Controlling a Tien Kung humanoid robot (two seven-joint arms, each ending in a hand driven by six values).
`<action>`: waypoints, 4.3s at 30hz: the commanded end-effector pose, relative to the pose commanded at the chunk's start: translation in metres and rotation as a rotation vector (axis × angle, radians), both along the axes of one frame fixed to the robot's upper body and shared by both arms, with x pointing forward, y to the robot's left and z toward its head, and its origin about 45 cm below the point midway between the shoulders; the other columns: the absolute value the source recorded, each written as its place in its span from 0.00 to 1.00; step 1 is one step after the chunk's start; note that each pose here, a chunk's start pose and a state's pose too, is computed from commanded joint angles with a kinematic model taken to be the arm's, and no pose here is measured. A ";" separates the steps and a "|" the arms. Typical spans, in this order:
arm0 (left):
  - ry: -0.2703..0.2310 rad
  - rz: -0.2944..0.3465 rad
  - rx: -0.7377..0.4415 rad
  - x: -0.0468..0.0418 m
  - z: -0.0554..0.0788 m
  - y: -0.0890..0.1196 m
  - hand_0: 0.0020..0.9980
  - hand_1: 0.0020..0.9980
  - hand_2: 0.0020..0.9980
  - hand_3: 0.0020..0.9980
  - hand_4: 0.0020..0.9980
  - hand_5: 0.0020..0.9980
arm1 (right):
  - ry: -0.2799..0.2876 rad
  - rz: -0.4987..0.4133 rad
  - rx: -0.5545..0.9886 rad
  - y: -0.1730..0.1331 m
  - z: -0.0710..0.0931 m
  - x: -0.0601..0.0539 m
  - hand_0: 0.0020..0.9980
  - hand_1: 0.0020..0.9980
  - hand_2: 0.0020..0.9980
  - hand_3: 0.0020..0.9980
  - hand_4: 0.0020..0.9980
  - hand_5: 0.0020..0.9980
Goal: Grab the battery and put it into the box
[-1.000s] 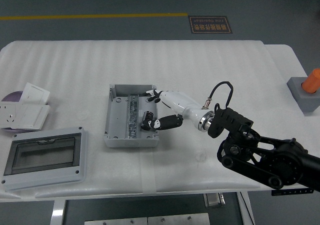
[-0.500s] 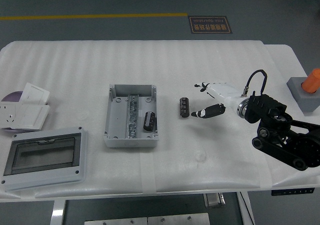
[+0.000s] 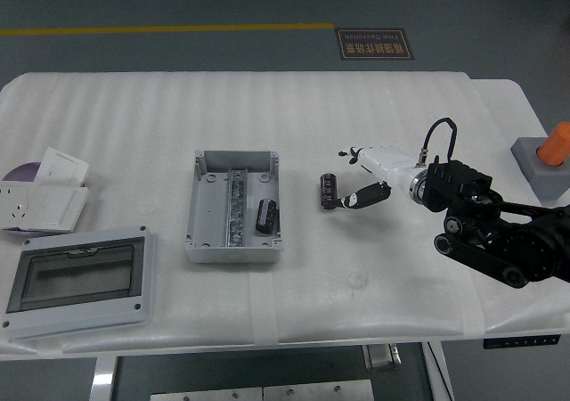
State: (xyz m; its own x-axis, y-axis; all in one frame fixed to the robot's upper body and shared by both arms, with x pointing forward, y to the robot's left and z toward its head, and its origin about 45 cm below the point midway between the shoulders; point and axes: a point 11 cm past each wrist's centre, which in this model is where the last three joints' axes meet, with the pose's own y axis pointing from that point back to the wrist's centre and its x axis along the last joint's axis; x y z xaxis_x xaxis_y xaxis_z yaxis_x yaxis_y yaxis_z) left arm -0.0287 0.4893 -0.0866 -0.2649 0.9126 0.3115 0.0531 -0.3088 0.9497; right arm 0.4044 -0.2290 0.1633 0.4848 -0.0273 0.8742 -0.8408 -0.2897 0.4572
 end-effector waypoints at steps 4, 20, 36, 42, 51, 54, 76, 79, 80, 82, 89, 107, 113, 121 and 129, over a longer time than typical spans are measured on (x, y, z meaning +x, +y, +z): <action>-0.001 -0.002 0.000 0.0006 0.000 0.000 0.62 0.65 0.50 0.54 0.58 0.32 | 0.012 0.012 -0.004 0.005 -0.005 -0.003 0.81 0.77 0.83 0.92 0.95 0.56; -0.015 -0.012 0.008 0.0081 0.001 0.002 0.62 0.65 0.50 0.54 0.57 0.32 | -0.021 0.042 -0.033 0.016 -0.012 -0.001 0.79 0.74 0.79 0.89 0.88 0.50; -0.010 -0.013 0.009 0.0059 0.001 0.001 0.62 0.65 0.50 0.54 0.58 0.34 | -0.041 0.044 -0.006 0.018 -0.019 -0.004 0.72 0.68 0.70 0.79 0.70 0.34; 0.002 -0.011 0.002 -0.0002 0.000 0.000 0.62 0.65 0.51 0.55 0.59 0.35 | -0.049 0.027 0.026 0.017 -0.017 -0.005 0.70 0.65 0.66 0.73 0.61 0.29; 0.010 -0.007 -0.004 -0.0055 -0.001 -0.003 0.62 0.65 0.51 0.55 0.59 0.35 | -0.136 0.006 0.179 0.027 0.023 -0.002 0.69 0.65 0.66 0.71 0.60 0.30; 0.013 -0.005 -0.006 -0.0067 -0.002 -0.003 0.62 0.65 0.51 0.55 0.60 0.37 | -0.150 0.027 0.256 0.045 0.033 -0.008 0.69 0.64 0.65 0.72 0.59 0.29; 0.025 -0.007 -0.007 -0.0108 -0.001 -0.003 0.62 0.65 0.51 0.55 0.62 0.39 | -0.104 0.133 0.323 0.111 0.017 -0.039 1.00 1.00 1.00 1.00 0.82 0.49; 0.022 -0.007 -0.007 -0.0094 -0.002 -0.003 0.62 0.65 0.51 0.55 0.62 0.39 | -0.096 0.131 0.324 0.112 0.015 -0.040 1.00 1.00 1.00 1.00 0.82 0.49; 0.021 -0.007 -0.007 -0.0094 -0.002 -0.004 0.62 0.65 0.51 0.55 0.62 0.39 | -0.096 0.128 0.325 0.112 0.015 -0.040 1.00 1.00 1.00 1.00 0.82 0.49; 0.022 -0.007 -0.008 -0.0096 -0.002 -0.004 0.62 0.64 0.51 0.55 0.62 0.39 | -0.097 0.120 0.329 0.110 0.016 -0.038 1.00 1.00 1.00 1.00 0.83 0.50; 0.021 -0.004 -0.009 -0.0099 -0.002 -0.005 0.62 0.65 0.51 0.55 0.62 0.39 | -0.133 0.030 0.352 0.079 0.026 -0.025 1.00 1.00 1.00 1.00 0.84 0.50; 0.031 0.016 -0.017 -0.0205 -0.004 -0.008 0.62 0.65 0.51 0.54 0.62 0.39 | -0.263 -0.285 0.377 -0.060 0.035 -0.024 1.00 0.95 0.95 0.98 0.84 0.51; 0.032 0.014 -0.011 -0.0201 -0.002 -0.005 0.62 0.65 0.51 0.55 0.61 0.38 | -0.295 -0.338 0.415 -0.077 0.038 -0.033 1.00 0.94 0.93 1.00 0.84 0.51; 0.044 0.005 -0.007 -0.0230 -0.001 -0.003 0.62 0.65 0.51 0.54 0.61 0.37 | -0.308 -0.377 0.440 -0.085 0.034 -0.041 1.00 0.93 0.93 0.99 0.84 0.50; 0.043 0.017 -0.013 -0.0249 -0.003 -0.007 0.62 0.65 0.51 0.54 0.61 0.37 | -0.317 -0.402 0.454 -0.092 0.035 -0.043 1.00 0.93 0.93 0.99 0.83 0.50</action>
